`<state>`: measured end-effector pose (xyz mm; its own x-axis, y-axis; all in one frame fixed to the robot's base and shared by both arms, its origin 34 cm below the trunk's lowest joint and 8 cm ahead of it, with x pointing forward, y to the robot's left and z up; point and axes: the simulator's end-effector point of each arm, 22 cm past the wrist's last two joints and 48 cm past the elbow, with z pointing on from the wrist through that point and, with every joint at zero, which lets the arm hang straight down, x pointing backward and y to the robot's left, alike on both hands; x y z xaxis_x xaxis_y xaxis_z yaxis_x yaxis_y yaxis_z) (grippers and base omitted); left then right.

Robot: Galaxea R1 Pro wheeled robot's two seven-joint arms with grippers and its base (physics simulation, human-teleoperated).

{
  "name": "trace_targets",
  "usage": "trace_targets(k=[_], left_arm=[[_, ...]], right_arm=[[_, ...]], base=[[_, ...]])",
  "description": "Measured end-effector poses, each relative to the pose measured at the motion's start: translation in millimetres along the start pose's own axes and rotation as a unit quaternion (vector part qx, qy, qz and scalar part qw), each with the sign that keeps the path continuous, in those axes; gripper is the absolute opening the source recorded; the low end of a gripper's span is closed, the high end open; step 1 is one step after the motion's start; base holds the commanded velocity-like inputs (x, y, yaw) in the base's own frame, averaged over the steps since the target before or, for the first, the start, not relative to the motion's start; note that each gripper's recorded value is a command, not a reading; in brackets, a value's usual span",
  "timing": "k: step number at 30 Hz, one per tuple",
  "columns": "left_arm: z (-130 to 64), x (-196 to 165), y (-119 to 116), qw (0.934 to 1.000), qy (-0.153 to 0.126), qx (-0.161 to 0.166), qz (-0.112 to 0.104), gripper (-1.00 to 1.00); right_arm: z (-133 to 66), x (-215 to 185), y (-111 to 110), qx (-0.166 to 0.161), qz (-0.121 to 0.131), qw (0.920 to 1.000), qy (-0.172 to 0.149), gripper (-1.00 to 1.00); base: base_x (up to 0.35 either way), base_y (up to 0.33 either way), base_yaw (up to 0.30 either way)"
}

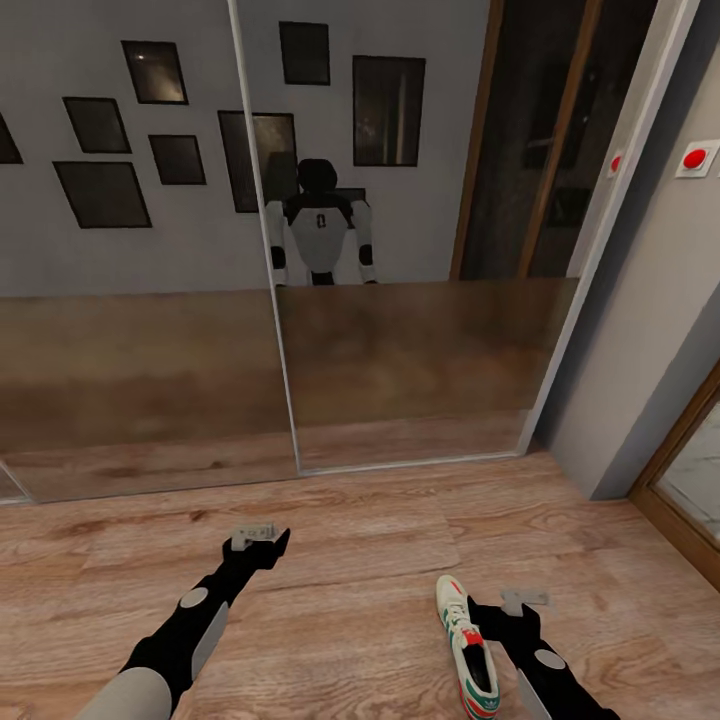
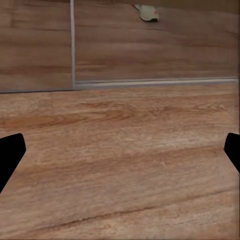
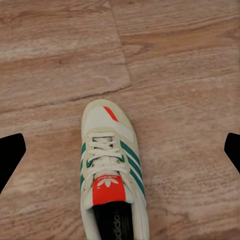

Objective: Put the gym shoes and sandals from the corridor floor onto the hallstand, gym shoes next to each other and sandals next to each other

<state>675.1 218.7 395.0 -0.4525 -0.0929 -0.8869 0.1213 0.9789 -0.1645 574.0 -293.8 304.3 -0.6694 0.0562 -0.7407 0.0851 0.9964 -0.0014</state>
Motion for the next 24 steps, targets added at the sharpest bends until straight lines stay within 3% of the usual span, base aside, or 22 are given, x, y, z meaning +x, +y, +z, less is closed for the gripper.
trace_targets(k=[10, 24], left_arm=[[3.6, -3.0, -27.8, 0.9986, 0.000, 0.035, 0.039, 1.00], [11.0, 36.6, -22.9, 0.9982, 0.019, 0.038, 0.042, 1.00]], right_arm=[[-0.6, 19.5, -3.4, 0.004, 0.000, 0.9998, 0.020, 1.00], [13.4, 55.6, -4.1, 0.005, -0.001, 0.9994, 0.033, 1.00]], base=[[0.000, 0.000, 0.001], [0.000, 0.000, 0.000]])
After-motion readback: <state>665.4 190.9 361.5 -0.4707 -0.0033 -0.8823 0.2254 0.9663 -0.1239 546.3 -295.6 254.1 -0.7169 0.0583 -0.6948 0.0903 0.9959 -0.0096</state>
